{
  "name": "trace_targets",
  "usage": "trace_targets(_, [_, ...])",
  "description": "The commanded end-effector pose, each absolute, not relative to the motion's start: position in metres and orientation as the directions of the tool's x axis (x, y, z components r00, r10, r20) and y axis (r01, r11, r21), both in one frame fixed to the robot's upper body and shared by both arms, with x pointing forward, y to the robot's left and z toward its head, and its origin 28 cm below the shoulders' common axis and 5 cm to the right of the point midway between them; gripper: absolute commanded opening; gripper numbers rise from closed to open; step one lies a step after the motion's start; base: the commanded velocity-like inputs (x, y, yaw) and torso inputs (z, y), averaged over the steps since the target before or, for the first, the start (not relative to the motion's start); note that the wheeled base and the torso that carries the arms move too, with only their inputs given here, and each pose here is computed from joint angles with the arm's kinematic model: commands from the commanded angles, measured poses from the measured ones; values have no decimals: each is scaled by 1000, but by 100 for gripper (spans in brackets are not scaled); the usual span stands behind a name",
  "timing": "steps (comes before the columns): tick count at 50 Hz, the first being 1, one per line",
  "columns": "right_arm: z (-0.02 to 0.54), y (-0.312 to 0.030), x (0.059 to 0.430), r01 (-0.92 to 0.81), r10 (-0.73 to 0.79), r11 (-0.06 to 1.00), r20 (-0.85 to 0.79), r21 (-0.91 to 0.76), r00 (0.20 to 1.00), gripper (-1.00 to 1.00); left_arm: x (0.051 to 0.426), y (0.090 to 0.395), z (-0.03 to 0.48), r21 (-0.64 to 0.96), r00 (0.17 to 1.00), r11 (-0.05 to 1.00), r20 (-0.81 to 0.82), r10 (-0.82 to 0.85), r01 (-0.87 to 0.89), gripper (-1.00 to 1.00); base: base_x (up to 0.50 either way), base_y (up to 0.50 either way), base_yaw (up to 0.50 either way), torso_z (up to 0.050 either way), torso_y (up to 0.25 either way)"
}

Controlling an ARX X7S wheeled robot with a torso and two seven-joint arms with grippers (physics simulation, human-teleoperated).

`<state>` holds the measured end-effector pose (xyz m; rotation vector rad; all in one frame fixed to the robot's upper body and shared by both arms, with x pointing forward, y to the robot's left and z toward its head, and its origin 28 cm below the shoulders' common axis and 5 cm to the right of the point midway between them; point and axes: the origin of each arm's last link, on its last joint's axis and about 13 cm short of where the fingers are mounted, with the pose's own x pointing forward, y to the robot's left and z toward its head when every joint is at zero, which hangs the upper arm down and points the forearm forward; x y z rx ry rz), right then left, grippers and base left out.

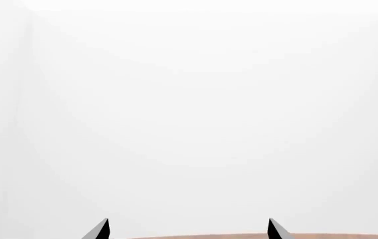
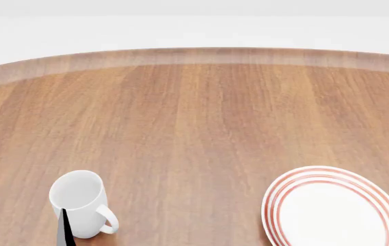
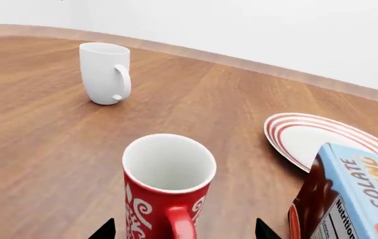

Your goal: Pick up the red mug and put it on the plate

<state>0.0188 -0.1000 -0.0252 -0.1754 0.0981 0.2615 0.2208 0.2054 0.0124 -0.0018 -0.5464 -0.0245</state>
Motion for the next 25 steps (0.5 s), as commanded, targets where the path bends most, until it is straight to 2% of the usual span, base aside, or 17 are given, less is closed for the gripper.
trace_targets(1, [-30, -101, 21, -254, 233, 953, -139, -162, 963, 100, 221, 205, 12, 3, 854, 1000, 519, -22, 23, 100, 0, 0, 0, 0, 0])
trace_targets(25, [-41, -102, 21, -256, 229, 954, -178, -153, 957, 100, 221, 205, 12, 3, 854, 1000, 520, -22, 24, 100, 0, 0, 0, 0, 0])
